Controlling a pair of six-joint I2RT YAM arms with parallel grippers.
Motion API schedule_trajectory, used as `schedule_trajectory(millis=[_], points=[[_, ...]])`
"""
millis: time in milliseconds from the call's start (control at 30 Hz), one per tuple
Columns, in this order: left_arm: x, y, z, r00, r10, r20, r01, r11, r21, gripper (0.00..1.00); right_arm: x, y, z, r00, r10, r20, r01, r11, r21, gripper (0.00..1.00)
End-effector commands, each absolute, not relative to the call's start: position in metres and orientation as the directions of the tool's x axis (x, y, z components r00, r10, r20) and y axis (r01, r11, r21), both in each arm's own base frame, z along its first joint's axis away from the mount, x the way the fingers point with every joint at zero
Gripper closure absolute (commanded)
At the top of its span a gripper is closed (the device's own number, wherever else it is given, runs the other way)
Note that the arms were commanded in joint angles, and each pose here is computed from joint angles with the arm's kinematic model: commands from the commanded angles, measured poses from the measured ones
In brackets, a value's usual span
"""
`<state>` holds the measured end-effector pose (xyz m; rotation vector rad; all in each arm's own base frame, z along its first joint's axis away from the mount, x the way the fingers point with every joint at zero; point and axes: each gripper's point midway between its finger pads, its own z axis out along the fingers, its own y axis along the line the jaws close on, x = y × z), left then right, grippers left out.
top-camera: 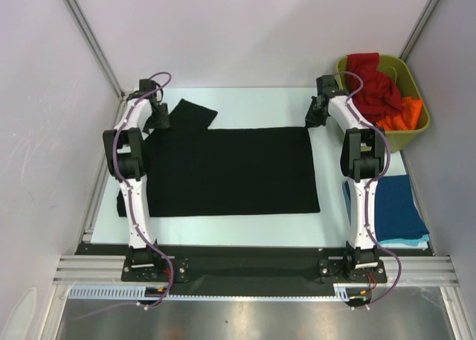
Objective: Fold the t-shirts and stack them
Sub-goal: Fold the tshirt
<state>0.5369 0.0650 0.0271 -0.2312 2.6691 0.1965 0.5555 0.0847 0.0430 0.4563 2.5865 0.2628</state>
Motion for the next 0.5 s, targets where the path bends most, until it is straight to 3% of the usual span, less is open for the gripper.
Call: schedule_trajectory(millis=[0,233,333,367,467], points=[[0.553,0.069,0.048,-0.851,-0.114,-0.513,-0.195,0.975,0.107,0.3,0.563,0.085,0.054,-0.802,0.376,-0.464,0.261,0.919,0.294,1.0],[0.579,0.057,0.075,-0.774,-0.136,-0.618,-0.188,0.982,0.02,0.31,0.566,0.082,0.05,-0.803,0.382,-0.457,0.267,0.917,0.296,1.0],[0.595,0.056,0.077,-0.731,-0.183,-0.657,-0.226,0.974,-0.019,0.46,0.566,0.082,0.047,-0.807,0.384,-0.449,0.269,0.915,0.3,1.0],[0.596,0.059,0.068,-0.736,-0.186,-0.65,-0.249,0.968,0.006,0.48,0.566,0.082,0.048,-0.807,0.388,-0.445,0.271,0.913,0.304,1.0],[0.602,0.055,0.071,-0.728,-0.162,-0.667,-0.256,0.966,0.045,0.41,0.565,0.083,0.045,-0.811,0.387,-0.439,0.273,0.913,0.302,1.0]])
